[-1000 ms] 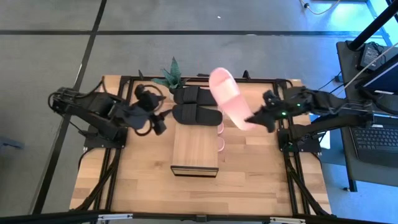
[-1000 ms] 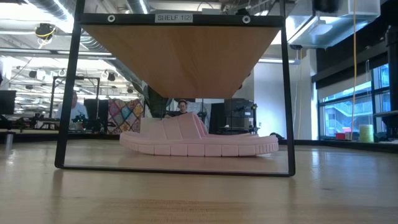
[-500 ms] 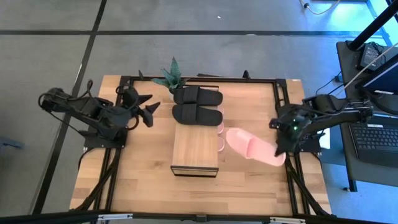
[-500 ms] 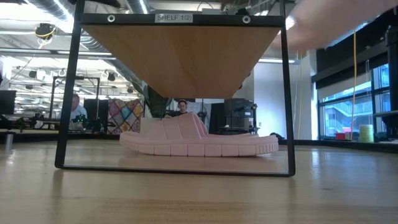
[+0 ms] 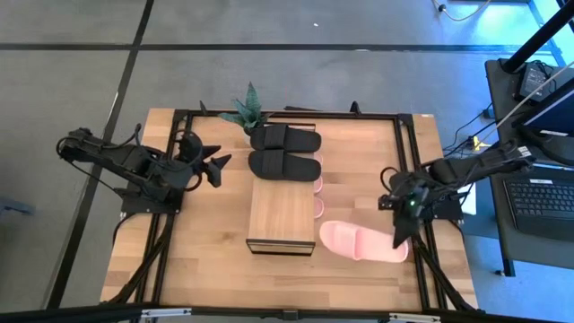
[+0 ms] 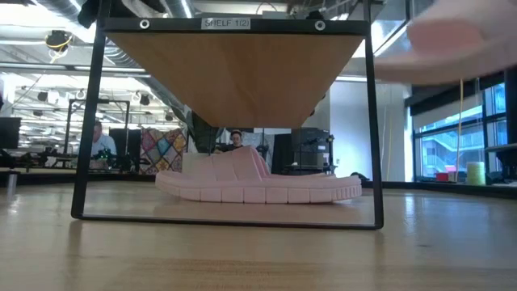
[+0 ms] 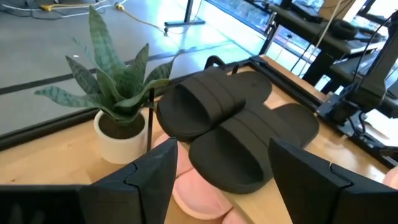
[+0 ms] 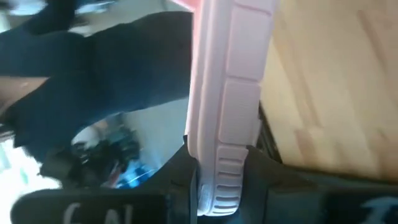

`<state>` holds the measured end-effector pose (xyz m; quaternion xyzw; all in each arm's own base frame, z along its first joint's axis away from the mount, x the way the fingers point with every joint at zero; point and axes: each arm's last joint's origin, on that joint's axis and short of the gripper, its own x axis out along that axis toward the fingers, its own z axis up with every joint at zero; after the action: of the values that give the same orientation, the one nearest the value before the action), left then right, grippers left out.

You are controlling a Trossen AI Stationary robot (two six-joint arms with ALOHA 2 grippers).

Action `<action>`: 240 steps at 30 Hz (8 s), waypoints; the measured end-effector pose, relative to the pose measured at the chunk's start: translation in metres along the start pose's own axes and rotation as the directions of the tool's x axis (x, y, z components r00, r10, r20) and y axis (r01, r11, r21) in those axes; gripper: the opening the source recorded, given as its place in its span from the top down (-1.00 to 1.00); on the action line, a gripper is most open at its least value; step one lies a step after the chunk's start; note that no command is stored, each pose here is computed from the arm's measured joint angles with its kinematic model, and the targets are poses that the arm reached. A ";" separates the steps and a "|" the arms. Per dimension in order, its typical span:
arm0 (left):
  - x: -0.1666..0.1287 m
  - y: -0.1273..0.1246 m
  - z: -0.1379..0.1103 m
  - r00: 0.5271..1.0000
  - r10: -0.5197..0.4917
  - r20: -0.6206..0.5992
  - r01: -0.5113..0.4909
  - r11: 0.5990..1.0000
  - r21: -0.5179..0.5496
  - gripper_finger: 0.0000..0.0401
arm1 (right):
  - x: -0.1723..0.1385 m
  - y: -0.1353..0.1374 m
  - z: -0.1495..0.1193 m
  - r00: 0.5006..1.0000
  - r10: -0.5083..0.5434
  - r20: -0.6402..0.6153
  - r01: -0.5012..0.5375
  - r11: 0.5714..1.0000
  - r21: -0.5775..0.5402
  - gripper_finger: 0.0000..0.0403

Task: Pick and place slides into the shelf
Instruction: Put the pink slide under the shelf

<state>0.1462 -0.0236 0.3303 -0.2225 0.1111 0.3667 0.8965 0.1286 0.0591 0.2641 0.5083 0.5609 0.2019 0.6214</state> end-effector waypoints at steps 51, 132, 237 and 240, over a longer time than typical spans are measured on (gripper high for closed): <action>0.000 0.000 -0.001 0.999 -0.019 -0.026 0.019 1.000 0.002 -0.21 | 0.071 -0.121 0.043 0.988 0.079 0.133 -0.077 0.997 -0.026 0.64; 0.000 0.000 -0.002 0.998 -0.028 -0.047 0.029 0.999 0.017 -0.21 | 0.056 -0.108 0.085 0.927 -0.214 0.310 0.188 0.976 0.112 -0.29; 0.000 -0.001 -0.005 0.988 -0.080 -0.134 0.098 0.987 0.131 -0.21 | 0.159 -0.038 0.111 0.670 -0.466 0.577 -0.073 0.733 0.677 0.93; 0.000 -0.001 -0.005 0.988 -0.080 -0.134 0.097 0.987 0.131 -0.21 | 0.165 -0.039 0.118 0.677 -0.424 0.601 -0.103 0.755 0.648 0.93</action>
<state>0.1464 -0.0268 0.3261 -0.1882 0.1833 0.3029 0.9161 0.2704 0.1315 0.1319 0.6685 0.3508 -0.2744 0.5956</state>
